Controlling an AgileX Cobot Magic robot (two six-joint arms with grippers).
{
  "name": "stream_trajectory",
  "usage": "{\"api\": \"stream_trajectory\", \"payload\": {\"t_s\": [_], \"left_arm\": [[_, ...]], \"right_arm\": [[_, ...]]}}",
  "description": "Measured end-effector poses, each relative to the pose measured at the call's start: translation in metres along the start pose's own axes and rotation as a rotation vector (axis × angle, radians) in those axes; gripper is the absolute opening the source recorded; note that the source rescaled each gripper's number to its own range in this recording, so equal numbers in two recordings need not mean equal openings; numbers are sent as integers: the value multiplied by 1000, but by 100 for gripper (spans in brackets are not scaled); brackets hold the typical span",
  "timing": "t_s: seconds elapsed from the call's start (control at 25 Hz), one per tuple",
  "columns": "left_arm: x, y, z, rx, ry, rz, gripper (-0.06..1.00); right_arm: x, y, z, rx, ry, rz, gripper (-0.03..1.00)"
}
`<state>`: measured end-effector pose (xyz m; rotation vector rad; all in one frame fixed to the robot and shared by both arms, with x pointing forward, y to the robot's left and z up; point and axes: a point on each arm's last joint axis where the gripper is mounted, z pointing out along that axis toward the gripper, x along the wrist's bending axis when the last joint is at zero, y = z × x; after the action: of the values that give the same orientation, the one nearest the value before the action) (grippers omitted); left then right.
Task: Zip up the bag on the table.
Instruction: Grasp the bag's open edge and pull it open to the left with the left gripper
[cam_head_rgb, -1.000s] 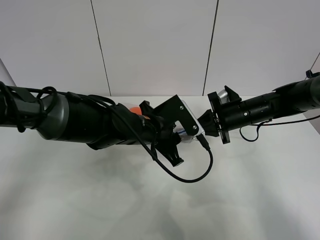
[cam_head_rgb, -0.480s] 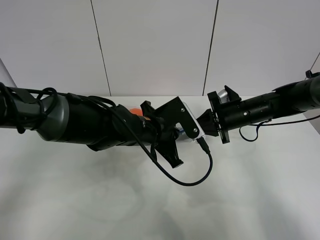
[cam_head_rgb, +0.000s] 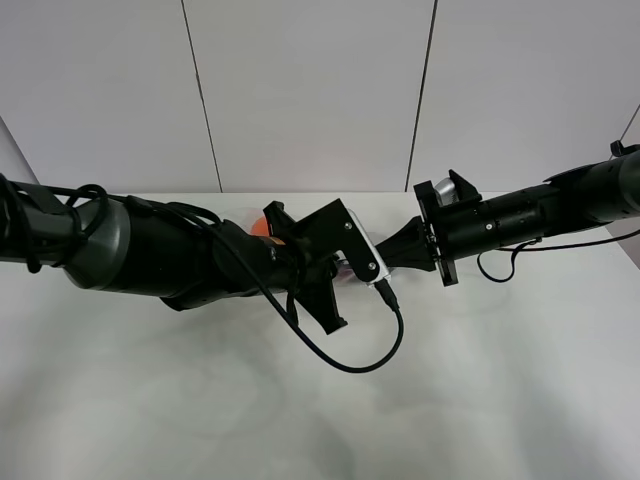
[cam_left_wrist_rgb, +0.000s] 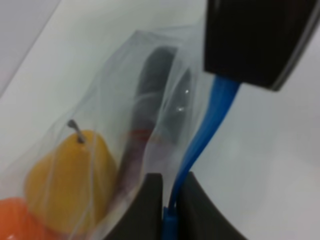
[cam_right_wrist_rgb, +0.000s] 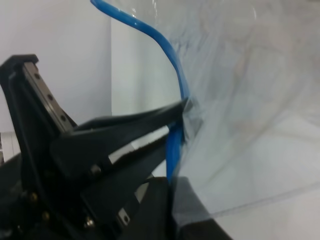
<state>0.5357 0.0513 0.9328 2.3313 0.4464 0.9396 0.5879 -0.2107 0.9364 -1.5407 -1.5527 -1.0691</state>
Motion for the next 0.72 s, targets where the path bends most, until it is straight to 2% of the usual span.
{"api": "stream_trajectory", "payload": {"t_s": [0.28,0.72], "left_arm": [[30,-21,5,50,59,-9,0],[84,-62,5,143,189,1,0]], "right_arm": [[1,2,0,-20,8,8,0],[1,3,1,-36,8,13,0]]}}
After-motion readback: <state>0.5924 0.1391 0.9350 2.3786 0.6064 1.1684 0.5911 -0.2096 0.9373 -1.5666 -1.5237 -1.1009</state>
